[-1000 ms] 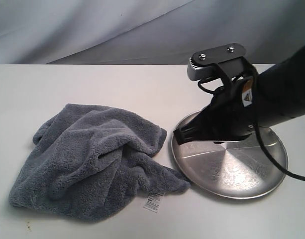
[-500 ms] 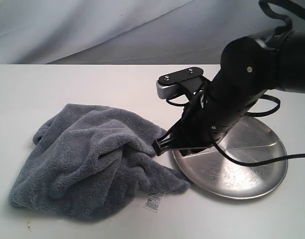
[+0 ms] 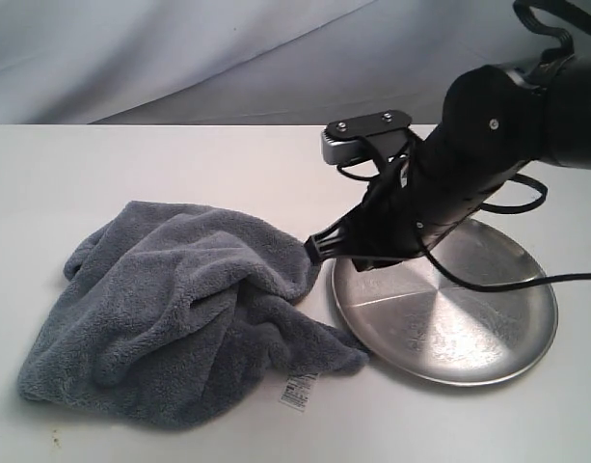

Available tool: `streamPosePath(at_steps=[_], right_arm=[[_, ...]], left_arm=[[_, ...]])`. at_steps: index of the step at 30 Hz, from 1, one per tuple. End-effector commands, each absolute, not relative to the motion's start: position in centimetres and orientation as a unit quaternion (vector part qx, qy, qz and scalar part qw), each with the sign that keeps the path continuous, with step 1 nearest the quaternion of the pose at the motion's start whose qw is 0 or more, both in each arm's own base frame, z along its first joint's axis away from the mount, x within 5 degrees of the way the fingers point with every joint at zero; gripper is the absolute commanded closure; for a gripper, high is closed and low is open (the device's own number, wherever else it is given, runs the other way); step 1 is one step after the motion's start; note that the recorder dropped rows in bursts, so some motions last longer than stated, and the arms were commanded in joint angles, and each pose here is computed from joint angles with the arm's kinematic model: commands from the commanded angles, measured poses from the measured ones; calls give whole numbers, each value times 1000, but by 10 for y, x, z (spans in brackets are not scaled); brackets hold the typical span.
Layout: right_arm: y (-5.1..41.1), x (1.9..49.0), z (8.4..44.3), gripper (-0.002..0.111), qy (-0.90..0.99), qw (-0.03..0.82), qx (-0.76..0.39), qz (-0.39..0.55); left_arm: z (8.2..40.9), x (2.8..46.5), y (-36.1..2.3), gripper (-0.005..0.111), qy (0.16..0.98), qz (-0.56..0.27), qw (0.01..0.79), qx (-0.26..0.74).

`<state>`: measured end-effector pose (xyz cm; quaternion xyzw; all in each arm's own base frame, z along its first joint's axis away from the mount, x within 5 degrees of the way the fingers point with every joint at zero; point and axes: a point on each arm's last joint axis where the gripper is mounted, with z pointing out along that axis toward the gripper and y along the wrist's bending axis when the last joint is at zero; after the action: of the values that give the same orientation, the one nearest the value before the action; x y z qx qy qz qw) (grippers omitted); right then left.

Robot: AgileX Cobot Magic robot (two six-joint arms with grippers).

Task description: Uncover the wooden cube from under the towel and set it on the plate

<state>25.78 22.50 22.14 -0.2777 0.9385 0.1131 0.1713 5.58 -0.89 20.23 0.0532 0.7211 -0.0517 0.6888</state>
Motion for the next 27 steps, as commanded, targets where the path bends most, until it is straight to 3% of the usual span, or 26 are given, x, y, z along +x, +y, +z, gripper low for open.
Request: streamPosePath(at_steps=[1,17,27], right_arm=[[220,286,220,108,944,183,-250,114],[285,379,217,108,937,241,-204,152],[325,401,215,108,934,211,-195,213]], left_arm=[[201,56,-9,107,720,-55,689,53],[201,56,-9,107,720,-55,689,53],[201,56,-9,107,720,-55,689,53]])
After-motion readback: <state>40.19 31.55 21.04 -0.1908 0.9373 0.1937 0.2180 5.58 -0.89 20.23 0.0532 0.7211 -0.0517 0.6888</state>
